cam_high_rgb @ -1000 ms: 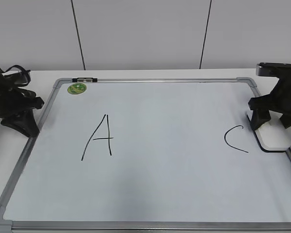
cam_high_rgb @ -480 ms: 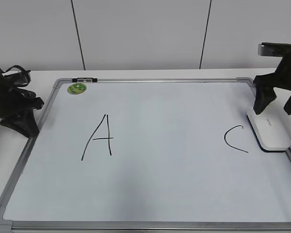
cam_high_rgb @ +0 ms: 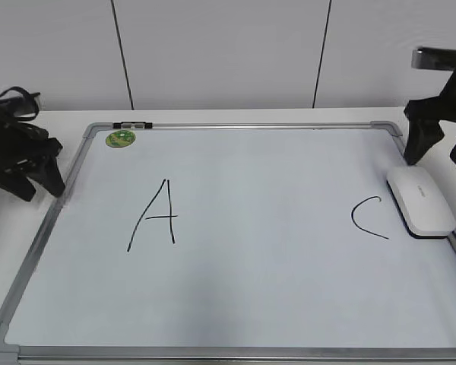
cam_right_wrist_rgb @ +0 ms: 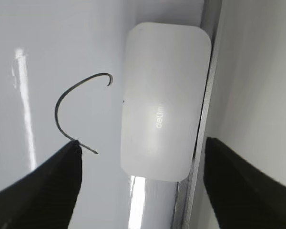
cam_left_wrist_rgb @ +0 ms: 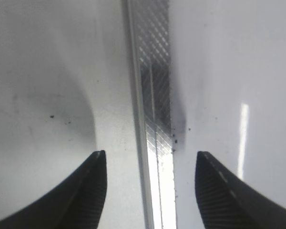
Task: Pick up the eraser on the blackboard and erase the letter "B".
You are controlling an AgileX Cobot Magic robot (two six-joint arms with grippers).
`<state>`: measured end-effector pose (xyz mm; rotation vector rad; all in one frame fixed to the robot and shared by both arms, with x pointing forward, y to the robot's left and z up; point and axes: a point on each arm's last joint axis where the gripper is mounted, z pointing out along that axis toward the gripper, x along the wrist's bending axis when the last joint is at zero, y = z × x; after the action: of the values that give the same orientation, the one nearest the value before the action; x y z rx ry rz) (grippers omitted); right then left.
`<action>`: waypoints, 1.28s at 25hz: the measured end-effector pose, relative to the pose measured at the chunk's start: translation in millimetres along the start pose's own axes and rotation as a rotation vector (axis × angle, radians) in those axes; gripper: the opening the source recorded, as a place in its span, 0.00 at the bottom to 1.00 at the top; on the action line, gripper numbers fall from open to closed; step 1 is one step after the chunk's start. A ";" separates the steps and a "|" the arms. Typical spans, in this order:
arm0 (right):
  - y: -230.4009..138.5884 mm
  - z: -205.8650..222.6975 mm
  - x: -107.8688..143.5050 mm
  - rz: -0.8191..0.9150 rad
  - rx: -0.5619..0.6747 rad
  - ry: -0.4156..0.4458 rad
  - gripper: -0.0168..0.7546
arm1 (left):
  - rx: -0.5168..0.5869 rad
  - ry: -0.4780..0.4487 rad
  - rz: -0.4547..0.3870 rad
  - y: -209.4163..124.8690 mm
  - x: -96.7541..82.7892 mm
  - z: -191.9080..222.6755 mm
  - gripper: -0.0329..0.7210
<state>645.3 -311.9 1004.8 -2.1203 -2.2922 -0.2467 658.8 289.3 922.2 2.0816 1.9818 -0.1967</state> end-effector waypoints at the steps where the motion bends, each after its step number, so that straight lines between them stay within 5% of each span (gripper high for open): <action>1: -1.4 -7.5 1.3 -0.002 -0.016 0.000 0.78 | -0.017 0.000 0.006 -0.2 -2.8 -9.1 0.62; 10: -26.9 -84.6 17.5 -0.019 -0.198 0.007 0.78 | -0.073 -0.019 0.055 -23.9 -32.4 -96.7 0.63; 15: -77.7 -137.8 31.9 -0.036 -0.311 -0.001 0.78 | -0.184 0.005 0.057 -52.9 -51.6 -158.0 0.63; 23: -167.0 -190.1 50.7 -0.059 -0.472 -0.020 0.77 | -0.444 0.031 0.090 -156.7 -86.1 -251.2 0.63; 32: -264.9 -229.0 69.4 -0.072 -0.709 -0.039 0.77 | -0.560 0.026 0.097 -277.4 -93.6 -251.2 0.62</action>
<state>354.0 -289.9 1210.0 -2.2982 -2.5648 -1.1834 357.1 279.3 1162.2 1.8035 1.6865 0.3662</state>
